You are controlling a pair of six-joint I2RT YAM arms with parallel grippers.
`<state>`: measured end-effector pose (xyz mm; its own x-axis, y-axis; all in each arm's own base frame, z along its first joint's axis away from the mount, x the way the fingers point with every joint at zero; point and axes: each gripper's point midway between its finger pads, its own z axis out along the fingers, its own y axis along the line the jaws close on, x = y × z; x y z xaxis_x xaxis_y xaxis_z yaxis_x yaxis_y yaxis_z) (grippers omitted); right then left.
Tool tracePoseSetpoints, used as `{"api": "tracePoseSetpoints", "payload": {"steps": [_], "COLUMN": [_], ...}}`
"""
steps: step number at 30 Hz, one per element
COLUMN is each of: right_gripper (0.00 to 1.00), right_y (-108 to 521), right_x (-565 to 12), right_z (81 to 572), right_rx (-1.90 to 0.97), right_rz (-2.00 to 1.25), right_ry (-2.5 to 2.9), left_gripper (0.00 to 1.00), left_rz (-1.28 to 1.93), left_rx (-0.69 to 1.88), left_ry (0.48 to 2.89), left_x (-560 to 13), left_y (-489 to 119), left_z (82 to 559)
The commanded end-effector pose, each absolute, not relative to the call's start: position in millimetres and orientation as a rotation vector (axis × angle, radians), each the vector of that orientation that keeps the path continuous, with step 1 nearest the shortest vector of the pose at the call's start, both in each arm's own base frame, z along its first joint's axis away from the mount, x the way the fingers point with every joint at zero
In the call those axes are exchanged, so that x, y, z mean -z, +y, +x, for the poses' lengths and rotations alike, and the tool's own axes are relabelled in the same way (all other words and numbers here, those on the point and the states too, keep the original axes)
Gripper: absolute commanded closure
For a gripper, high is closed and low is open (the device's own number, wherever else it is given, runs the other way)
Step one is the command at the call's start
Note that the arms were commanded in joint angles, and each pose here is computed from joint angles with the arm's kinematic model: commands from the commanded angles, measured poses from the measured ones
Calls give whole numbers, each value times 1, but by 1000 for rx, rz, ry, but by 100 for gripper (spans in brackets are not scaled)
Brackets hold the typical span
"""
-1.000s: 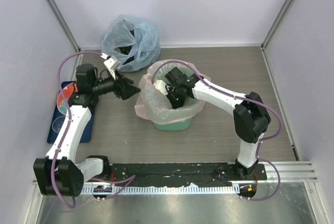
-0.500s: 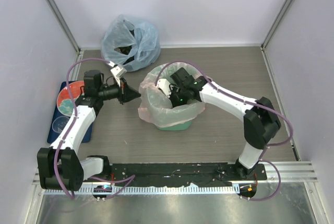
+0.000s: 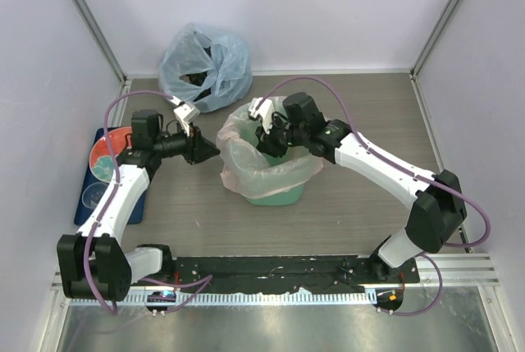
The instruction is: Put the trash bags into the trash bin
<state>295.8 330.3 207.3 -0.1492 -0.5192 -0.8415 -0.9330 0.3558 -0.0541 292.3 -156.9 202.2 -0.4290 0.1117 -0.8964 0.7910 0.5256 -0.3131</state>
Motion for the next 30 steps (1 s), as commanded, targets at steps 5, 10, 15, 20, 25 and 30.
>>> {"api": "tracePoseSetpoints", "payload": {"steps": [5, 10, 15, 20, 25, 30], "right_gripper": [55, 45, 41, 33, 30, 28], "right_y": [353, 337, 265, 191, 163, 151], "right_x": [-353, -410, -445, -421, -392, -379], "right_z": [293, 295, 339, 372, 373, 367], "right_rx": [-916, -1008, -921, -736, -641, -640], "right_rz": [-996, -811, -488, -226, -138, -144], "right_ry": [1473, 1419, 1466, 1596, 1736, 1760], "left_gripper": [34, 22, 25, 26, 20, 42], "left_rz": [742, 792, 979, 1160, 1336, 1463], "left_rx": [716, 558, 563, 552, 531, 442], "left_ry": [1845, 1751, 1862, 1971, 2100, 2246], "left_x": [-269, -332, -337, -331, -290, -228], "left_y": [-137, -128, -171, -237, -281, -279], "left_z": [300, 297, 301, 292, 276, 264]}}
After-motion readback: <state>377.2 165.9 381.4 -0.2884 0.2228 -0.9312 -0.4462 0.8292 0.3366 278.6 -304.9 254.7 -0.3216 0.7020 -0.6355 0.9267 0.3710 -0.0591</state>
